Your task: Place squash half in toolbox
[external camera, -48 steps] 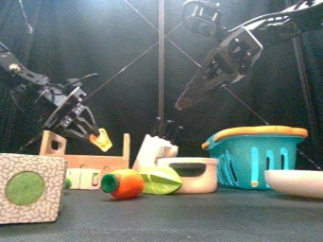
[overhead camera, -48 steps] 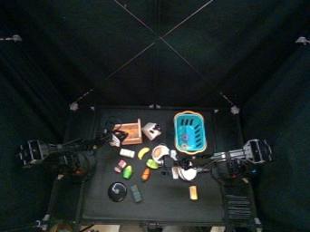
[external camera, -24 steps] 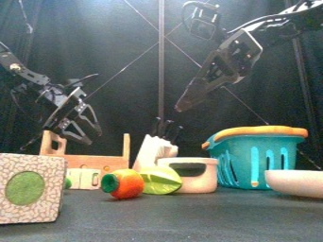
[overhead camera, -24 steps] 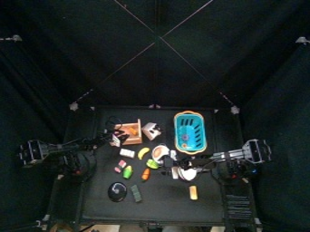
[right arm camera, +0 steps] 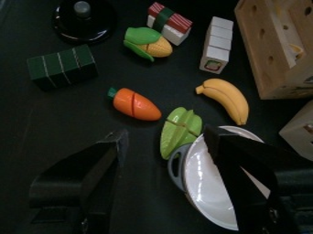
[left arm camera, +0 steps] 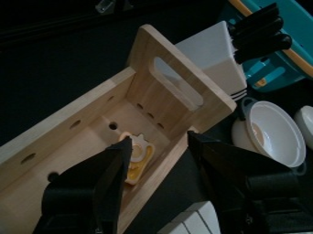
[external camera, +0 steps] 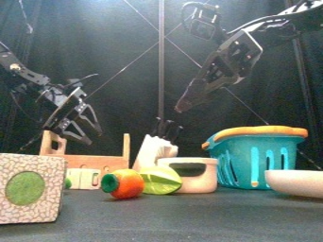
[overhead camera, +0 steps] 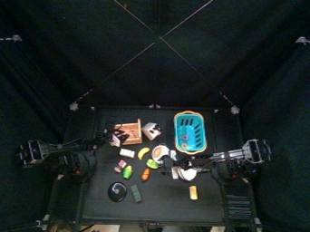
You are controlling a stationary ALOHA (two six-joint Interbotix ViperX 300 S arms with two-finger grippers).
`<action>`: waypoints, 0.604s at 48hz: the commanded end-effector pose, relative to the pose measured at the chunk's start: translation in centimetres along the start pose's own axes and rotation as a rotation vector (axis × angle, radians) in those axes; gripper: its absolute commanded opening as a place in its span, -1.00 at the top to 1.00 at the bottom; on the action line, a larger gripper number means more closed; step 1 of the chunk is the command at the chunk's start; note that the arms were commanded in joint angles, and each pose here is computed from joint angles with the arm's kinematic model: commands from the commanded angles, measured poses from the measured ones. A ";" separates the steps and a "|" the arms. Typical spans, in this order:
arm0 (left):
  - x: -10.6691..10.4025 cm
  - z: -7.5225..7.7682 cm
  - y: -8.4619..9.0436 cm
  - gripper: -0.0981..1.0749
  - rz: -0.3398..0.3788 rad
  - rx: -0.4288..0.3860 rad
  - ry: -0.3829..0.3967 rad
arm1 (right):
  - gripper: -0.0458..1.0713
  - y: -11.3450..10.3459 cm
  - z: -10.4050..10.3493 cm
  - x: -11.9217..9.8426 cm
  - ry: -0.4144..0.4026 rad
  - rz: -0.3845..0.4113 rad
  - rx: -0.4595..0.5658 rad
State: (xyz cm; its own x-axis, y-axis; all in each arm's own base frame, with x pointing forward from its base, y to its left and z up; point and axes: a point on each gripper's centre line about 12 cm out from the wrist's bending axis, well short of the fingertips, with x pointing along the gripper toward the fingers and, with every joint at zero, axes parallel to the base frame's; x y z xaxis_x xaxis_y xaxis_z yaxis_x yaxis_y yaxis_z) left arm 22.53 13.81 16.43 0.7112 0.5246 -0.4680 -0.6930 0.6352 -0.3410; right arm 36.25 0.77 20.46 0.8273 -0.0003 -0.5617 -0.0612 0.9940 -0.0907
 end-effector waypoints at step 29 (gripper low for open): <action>0.0 1.0 -1.2 -0.67 -0.042 0.026 -0.040 | -0.82 -0.4 0.4 0.5 -0.003 -0.008 -0.014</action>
State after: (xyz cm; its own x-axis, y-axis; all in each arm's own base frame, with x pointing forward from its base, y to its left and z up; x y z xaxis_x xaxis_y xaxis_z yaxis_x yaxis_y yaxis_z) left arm 22.86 13.55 16.63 0.7231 0.5160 -0.4591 -0.6790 0.6529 -0.3356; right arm 36.45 0.66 19.51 0.8127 -0.0037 -0.5827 -0.0707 0.9920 -0.1049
